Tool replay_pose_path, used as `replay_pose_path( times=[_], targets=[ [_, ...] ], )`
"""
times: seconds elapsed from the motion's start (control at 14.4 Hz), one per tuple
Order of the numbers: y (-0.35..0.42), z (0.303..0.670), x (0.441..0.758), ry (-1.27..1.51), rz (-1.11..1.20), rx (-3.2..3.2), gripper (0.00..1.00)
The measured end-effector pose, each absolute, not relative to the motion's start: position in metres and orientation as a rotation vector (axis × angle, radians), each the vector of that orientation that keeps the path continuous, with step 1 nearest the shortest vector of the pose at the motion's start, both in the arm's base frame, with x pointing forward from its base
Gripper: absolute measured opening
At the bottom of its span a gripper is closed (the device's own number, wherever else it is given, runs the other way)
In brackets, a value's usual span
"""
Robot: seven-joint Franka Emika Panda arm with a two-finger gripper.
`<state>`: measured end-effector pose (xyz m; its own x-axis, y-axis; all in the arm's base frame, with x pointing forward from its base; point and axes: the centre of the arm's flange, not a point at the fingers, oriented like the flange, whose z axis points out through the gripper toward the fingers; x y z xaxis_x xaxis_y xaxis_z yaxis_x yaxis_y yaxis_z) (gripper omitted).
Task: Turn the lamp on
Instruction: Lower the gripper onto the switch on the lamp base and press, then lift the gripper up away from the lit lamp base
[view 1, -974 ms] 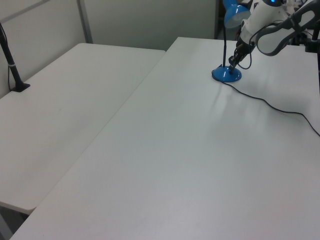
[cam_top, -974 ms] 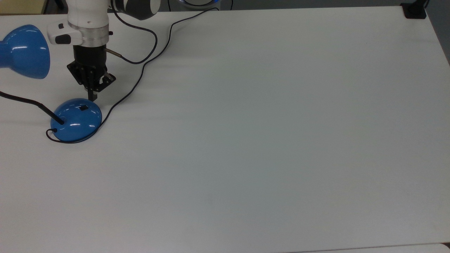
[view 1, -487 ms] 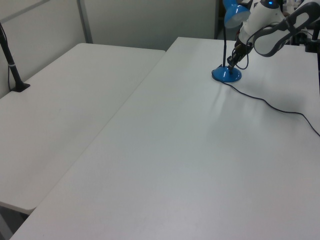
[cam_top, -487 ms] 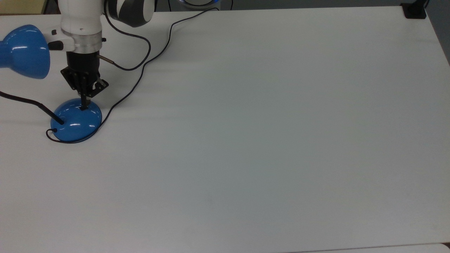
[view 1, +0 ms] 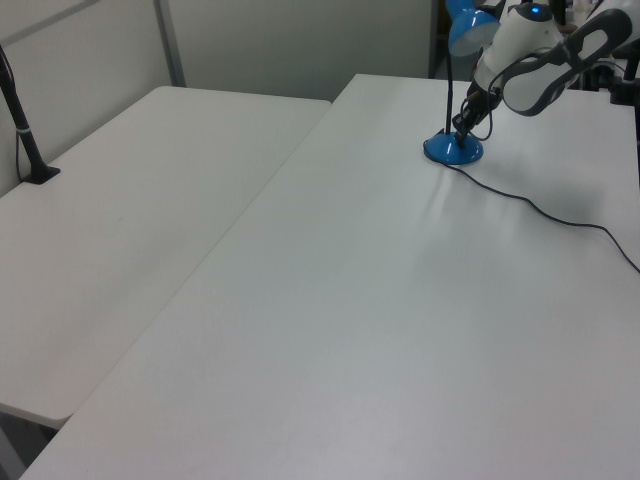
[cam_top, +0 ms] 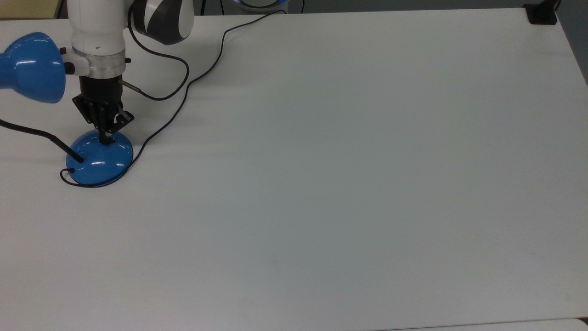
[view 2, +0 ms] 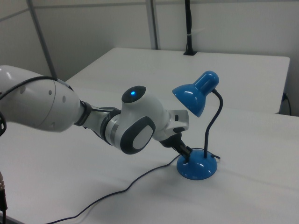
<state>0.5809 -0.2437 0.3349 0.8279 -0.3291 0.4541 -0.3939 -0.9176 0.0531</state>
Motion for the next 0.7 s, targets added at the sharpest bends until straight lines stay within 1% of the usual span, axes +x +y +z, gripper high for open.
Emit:
replay_pose_path(
  times=[0.7],
  targets=[
    [-0.2454, 0.3302, 0.5821, -0.569, 0.689, 2.859, 0.01]
  ],
)
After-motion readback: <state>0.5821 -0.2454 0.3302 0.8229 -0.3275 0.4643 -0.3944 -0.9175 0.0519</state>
